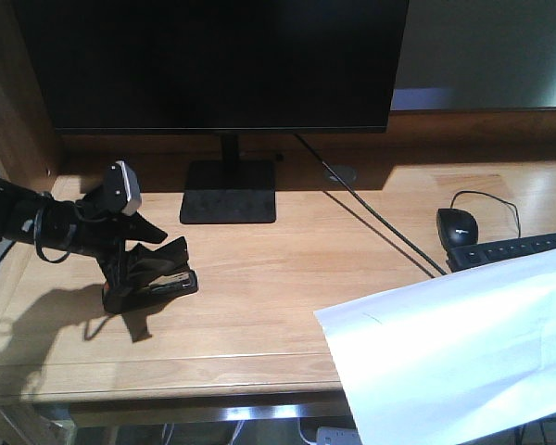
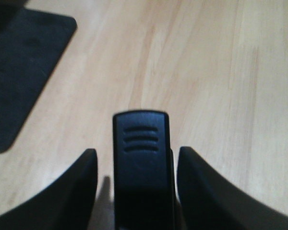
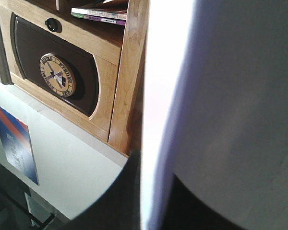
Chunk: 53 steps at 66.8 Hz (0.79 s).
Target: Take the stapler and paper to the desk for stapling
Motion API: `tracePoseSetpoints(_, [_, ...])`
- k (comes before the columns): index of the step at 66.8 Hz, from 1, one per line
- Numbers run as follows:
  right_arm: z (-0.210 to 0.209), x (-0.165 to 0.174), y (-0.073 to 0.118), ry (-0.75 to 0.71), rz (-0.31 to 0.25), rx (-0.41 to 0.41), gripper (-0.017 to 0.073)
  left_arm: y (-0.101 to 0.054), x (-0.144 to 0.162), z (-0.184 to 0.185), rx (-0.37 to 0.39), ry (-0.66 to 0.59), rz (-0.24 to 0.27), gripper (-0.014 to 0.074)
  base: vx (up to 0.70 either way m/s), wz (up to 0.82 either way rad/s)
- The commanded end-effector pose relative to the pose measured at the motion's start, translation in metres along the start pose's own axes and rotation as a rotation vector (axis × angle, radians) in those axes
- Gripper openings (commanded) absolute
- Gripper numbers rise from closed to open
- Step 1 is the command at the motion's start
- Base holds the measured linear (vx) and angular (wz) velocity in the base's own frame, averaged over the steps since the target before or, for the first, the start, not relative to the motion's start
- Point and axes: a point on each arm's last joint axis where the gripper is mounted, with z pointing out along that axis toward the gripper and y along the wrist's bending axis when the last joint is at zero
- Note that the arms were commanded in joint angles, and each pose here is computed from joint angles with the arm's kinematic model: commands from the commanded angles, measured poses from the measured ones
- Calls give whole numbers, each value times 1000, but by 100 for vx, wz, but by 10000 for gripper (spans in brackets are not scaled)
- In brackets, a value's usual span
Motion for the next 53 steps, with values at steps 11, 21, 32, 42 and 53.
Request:
tracePoseSetpoints(11, [4,-4,13,-16,-4,-89,-5,0,-40,-27,-33,-98,61,104,0,0])
tracePoseSetpoints(21, [4,-4,13,-16,-4,-89,-5,1,-36,-26,-44,-57,64,-9,0,0])
tracePoseSetpoints(32, [4,-4,13,-16,-4,-89,-5,7,-29,-25,-103,-7,-29,-8,0,0])
tracePoseSetpoints(42, [4,-4,13,-16,-4,-89,-5,6,-28,-23,-88,-13,-56,-7,0,0])
tracePoseSetpoints(53, [4,-4,13,-16,-4,-89,-5,2,-30,-23,-44,-34,-54,-7,0,0])
